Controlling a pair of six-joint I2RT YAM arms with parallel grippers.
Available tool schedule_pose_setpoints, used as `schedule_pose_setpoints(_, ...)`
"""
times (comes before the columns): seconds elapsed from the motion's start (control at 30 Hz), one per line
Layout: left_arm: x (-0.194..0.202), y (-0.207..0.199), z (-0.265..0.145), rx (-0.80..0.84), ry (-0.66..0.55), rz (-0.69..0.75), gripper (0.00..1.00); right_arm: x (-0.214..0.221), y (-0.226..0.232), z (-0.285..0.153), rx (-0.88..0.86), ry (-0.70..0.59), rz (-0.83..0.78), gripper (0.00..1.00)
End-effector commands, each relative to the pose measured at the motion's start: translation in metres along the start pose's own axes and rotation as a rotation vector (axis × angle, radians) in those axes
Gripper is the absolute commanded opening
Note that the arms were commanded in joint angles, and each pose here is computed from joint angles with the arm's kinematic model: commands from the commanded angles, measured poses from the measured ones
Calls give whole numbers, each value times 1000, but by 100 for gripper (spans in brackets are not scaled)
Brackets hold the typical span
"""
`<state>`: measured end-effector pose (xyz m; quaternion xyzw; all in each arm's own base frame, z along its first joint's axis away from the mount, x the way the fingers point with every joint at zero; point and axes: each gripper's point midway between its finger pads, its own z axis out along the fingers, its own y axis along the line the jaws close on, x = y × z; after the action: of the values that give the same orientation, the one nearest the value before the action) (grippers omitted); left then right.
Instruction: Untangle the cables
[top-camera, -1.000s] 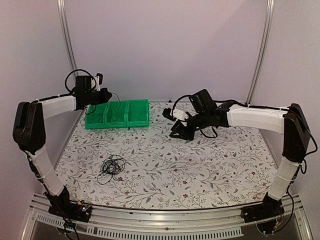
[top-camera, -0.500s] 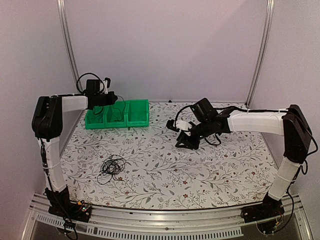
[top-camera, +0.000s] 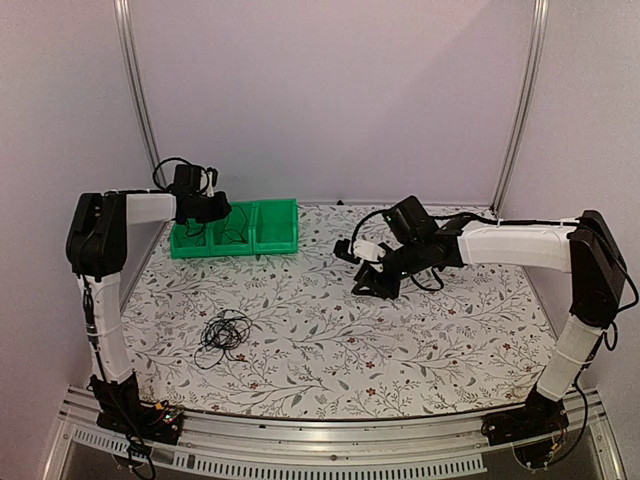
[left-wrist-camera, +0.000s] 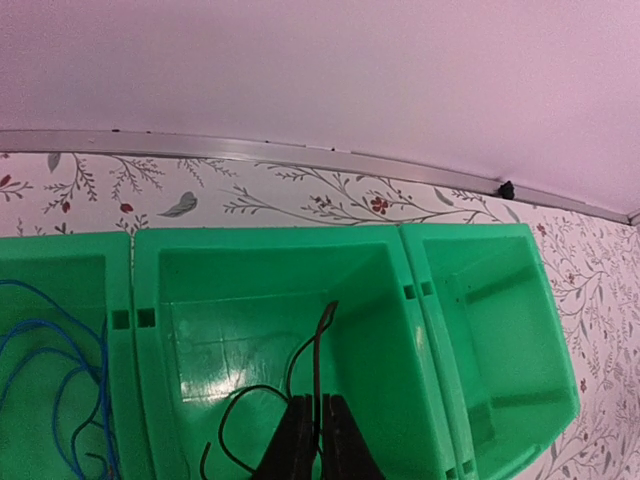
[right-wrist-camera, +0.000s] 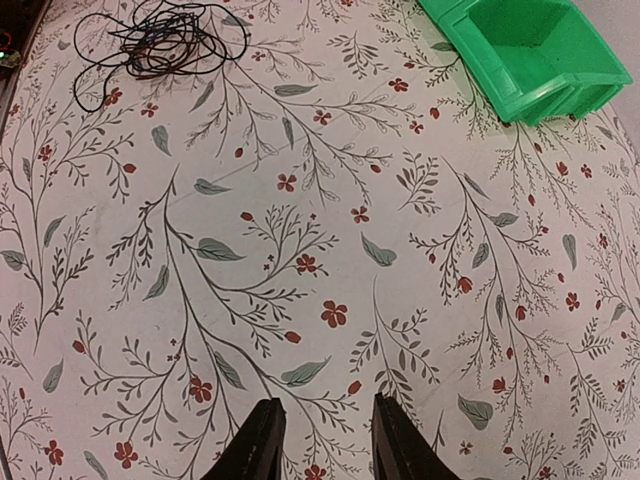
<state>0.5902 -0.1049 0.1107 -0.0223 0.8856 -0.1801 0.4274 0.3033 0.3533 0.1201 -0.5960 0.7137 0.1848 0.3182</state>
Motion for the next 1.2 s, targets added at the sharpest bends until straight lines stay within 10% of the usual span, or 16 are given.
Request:
schedule_pose_setpoints(0.0, 21, -2, 10, -8, 57, -37, 3, -10, -7, -1, 23, -24, -14, 34)
schedule_pose_setpoints(0.6, -2, -17, -108, -133, 33, -8, 46, -41, -13, -1, 4, -99, -25, 35)
schedule_pose_setpoints(1.17, 217, -85, -234, 22, 336, -101, 43, -89, 53, 53, -235, -141, -138, 33)
